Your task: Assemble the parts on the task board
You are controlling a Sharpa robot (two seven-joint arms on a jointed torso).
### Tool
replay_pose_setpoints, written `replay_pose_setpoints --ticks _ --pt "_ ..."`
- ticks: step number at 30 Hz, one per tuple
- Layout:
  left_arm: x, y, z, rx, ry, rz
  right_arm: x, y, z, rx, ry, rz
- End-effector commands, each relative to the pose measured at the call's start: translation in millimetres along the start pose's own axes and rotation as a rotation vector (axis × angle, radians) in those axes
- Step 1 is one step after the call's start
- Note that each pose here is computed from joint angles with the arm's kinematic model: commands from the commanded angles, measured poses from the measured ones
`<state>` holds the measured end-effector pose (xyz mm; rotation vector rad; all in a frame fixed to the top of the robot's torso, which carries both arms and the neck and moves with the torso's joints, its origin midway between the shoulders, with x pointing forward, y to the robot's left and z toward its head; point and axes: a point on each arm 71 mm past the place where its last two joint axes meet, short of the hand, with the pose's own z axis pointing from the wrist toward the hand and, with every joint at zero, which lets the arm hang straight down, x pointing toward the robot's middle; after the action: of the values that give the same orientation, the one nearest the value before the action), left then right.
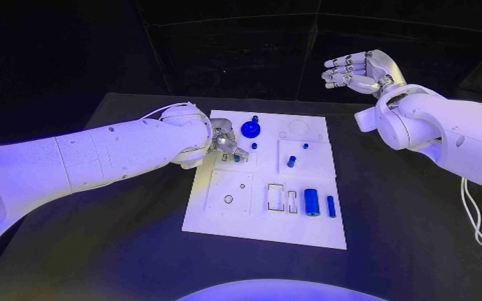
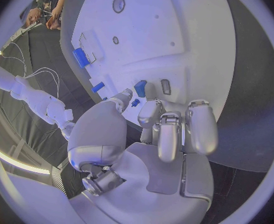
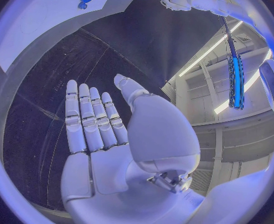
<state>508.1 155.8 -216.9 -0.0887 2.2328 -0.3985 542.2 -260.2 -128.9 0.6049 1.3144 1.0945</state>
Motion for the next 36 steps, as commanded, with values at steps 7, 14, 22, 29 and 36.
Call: replay_pose_setpoints --ticks 7,14,22,29,36 --pt "-2.9 2.4 -3.6 0.001 -0.008 -0.001 -0.6 2 1.1 -0.015 -0.001 -0.001" --pt "-29.0 2.3 -16.4 0.018 -0.008 -0.04 -1.4 1 2.1 -0.012 -0.004 -0.002" --pt "-63.3 10.0 -19.9 -0.008 -0.004 -0.028 -0.8 0 3.3 -0.009 -0.003 0.001" --pt "-79.4 16.2 -7.0 -0.058 0.017 -0.015 1.5 1 4.5 -0.01 0.0 0.005" --pt "-87.9 22.4 8.2 -0.117 0.018 -0.002 3.2 2 5.0 -0.011 0.002 0.007"
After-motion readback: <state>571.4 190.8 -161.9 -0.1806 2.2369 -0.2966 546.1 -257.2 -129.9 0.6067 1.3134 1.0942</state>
